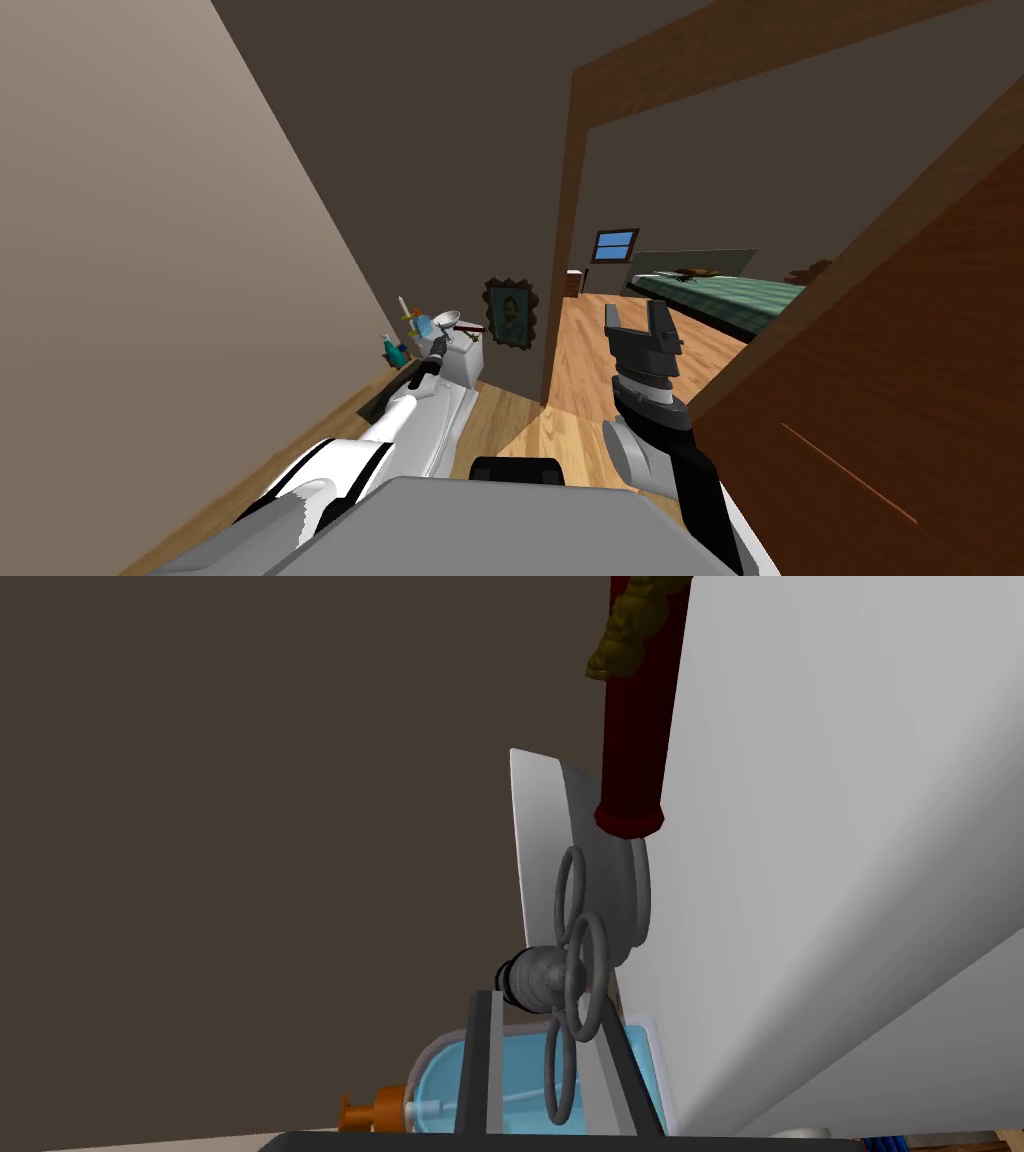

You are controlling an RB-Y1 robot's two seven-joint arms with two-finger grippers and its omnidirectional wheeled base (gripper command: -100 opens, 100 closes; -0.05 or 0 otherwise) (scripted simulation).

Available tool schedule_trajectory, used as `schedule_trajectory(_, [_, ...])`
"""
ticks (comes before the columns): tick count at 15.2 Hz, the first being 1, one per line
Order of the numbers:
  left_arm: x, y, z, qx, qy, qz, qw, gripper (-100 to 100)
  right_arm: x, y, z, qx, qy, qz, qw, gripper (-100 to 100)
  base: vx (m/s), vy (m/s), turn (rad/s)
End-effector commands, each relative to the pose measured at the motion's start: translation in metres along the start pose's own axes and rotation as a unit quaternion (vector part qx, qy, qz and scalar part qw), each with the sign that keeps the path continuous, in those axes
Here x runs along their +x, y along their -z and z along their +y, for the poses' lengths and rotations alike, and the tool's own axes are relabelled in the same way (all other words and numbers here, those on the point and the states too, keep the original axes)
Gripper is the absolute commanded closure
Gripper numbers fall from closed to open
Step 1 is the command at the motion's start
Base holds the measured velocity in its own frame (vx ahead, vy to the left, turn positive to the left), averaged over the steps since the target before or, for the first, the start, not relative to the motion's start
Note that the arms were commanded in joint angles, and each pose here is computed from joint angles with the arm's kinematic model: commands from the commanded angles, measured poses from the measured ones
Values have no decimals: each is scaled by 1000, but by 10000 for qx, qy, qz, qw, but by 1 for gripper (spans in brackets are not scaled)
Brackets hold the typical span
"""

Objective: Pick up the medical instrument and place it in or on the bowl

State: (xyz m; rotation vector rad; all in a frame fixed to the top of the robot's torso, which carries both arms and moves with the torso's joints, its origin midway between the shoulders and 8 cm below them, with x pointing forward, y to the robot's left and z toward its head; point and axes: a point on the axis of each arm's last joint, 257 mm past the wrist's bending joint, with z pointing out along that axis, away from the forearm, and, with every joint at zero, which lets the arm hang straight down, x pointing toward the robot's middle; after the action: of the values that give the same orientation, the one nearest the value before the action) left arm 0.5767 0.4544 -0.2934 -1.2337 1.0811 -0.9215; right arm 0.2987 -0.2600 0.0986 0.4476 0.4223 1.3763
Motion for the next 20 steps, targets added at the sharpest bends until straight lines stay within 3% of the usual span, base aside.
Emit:
schedule_trajectory(1, [-8,-9,-6,-83,-134,-39,9999,100,0,0,0,0,0,0,10000,0,-80,61,-169])
schedule_trajectory(3, [-7,-9,3,-250,-133,-24,9996,100,0,0,0,1,0,0,10000,0,-37,43,-40])
schedule_trajectory(4, [-19,-23,-17,-173,-308,-91,9993,100,0,0,0,1,1,0,10000,0,-46,37,-102])
schedule_trajectory(7, [-18,-22,-4,-425,-305,-66,9986,100,0,0,0,1,0,0,10000,0,-44,35,-83])
schedule_trajectory(8, [-29,-36,-21,-396,-475,-126,9980,100,0,0,0,1,1,0,10000,0,-43,38,-113])
schedule_trajectory(10, [-29,-35,-10,-610,-471,-102,9970,100,0,0,0,0,0,0,10000,0,-53,51,-123])
schedule_trajectory(11, [-39,-47,-29,-569,-635,-160,9962,100,0,0,0,1,0,0,10000,0,-62,35,-137])
schedule_trajectory(14, [-39,-46,-17,-804,-628,-131,9947,100,0,0,0,1,1,0,10000,0,-49,41,-77])
schedule_trajectory(15, [-49,-58,-35,-777,-785,-184,9937,100,0,0,0,1,1,0,10000,0,-38,36,-114])
schedule_trajectory(18, [-48,-56,-23,-1005,-777,-153,9918,100,0,0,0,1,1,0,10000,0,-35,44,-80])
schedule_trajectory(19, [-57,-67,-43,-959,-928,-204,9908,100,0,0,0,1,1,0,10000,0,-35,31,-118])
schedule_trajectory(20, [-57,-67,-39,-1038,-925,-192,9901,100,0,0,0,0,0,0,10000,0,-48,48,-157])
